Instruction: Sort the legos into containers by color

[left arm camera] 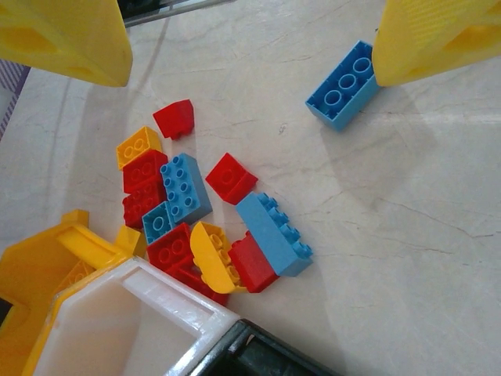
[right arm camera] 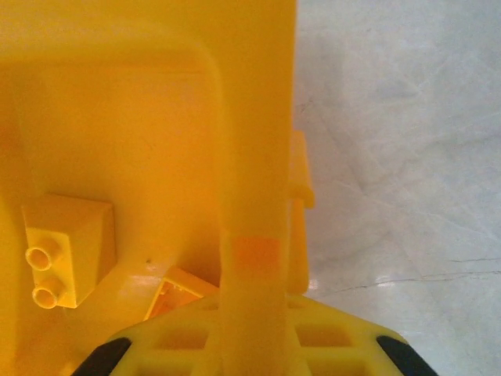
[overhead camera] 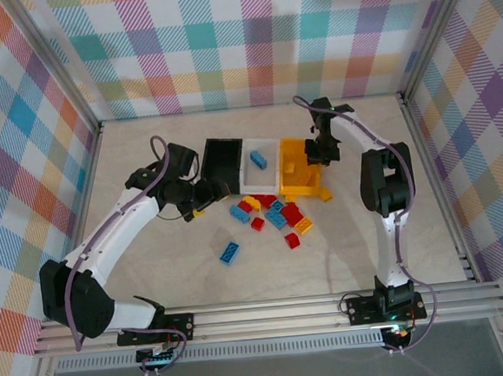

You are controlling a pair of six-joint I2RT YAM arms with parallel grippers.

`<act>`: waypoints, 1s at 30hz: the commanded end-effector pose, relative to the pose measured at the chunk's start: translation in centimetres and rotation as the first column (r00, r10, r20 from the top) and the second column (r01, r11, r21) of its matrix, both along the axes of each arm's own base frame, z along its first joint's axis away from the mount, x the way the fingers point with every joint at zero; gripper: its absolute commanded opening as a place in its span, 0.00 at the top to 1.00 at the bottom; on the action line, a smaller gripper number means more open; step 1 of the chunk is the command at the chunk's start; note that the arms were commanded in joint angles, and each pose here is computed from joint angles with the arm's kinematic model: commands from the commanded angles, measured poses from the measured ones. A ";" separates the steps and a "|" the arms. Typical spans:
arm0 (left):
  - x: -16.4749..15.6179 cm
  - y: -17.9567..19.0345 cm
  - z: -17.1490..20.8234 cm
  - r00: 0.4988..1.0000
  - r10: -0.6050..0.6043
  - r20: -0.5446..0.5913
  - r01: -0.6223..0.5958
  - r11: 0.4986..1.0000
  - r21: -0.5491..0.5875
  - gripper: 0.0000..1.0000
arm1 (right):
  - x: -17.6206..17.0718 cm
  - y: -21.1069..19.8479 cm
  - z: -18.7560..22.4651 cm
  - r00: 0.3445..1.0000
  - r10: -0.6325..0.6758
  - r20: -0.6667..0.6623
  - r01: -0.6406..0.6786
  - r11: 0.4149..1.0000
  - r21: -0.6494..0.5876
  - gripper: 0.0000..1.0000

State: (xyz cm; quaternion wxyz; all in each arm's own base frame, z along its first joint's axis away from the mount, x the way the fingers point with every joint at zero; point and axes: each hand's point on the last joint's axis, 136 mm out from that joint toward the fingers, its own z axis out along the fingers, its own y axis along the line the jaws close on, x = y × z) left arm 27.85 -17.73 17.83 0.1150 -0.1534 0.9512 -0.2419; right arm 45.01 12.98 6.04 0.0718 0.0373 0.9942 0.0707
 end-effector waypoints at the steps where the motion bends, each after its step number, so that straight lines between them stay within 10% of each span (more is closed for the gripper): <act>1: -1.0 1.2 -0.2 1.000 0.003 -0.017 -0.003 1.000 0.013 0.19 | 0.6 1.9 0.9 1.000 -0.018 0.000 0.017 0.997 0.069 0.83; 19: -1.4 3.0 -0.9 0.998 0.028 -0.056 -0.026 0.999 0.043 0.19 | 6.5 5.5 3.2 0.994 0.014 0.109 -0.029 0.990 0.137 0.53; 30: -5.3 1.1 -5.1 0.962 -0.251 -0.109 0.268 0.943 0.196 0.18 | -1.4 3.3 13.1 0.978 -0.011 0.210 -0.027 0.984 0.178 0.30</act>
